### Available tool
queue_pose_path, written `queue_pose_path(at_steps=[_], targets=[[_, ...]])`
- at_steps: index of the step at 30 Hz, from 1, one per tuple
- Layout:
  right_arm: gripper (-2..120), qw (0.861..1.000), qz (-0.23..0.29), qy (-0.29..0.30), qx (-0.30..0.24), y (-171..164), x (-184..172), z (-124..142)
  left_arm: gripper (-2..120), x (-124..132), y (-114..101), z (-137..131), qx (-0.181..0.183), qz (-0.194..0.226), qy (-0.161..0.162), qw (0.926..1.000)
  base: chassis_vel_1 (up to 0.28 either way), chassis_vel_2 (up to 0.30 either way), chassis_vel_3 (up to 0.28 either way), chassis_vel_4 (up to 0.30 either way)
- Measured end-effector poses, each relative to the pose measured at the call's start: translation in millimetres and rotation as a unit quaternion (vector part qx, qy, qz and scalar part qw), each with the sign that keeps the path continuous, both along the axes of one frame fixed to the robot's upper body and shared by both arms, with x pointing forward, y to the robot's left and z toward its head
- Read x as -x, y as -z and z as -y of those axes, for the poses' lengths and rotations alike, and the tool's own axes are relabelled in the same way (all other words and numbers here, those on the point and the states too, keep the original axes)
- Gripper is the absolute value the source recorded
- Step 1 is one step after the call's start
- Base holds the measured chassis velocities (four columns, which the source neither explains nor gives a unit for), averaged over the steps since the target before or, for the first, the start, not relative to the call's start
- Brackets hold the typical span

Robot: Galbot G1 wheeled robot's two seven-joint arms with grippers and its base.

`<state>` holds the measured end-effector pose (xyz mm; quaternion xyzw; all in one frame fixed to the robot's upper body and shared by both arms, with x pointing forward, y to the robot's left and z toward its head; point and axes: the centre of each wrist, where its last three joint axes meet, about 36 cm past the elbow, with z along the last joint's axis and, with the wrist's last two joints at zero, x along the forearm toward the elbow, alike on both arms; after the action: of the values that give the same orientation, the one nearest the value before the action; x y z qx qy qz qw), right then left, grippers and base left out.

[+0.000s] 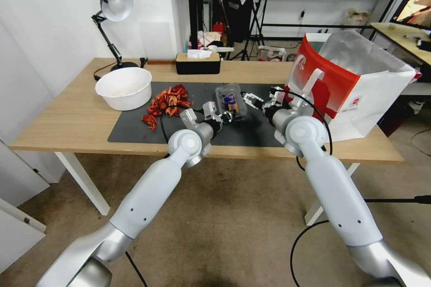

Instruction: Close the takeout container lid, then place the container into the takeout bag.

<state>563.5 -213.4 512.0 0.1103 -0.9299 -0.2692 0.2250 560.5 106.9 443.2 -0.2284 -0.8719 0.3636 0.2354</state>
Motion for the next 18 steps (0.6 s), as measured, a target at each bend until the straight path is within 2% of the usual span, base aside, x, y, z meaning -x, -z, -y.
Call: queue_pose_path(at_steps=[8,18], targets=[[100,0.999,-0.045,-0.011,0.027,5.6,-23.1,-8.2,0,0.9,1.5,0.8,0.001,0.001,-0.003,1.0000,0.000,0.000,0.000,0.000],[100,0.997,-0.065,-0.032,0.020,5.2,-34.3,-18.8,0,0.8,1.1,0.4,0.002,0.002,-0.004,1.0000,0.000,0.000,0.000,0.000]])
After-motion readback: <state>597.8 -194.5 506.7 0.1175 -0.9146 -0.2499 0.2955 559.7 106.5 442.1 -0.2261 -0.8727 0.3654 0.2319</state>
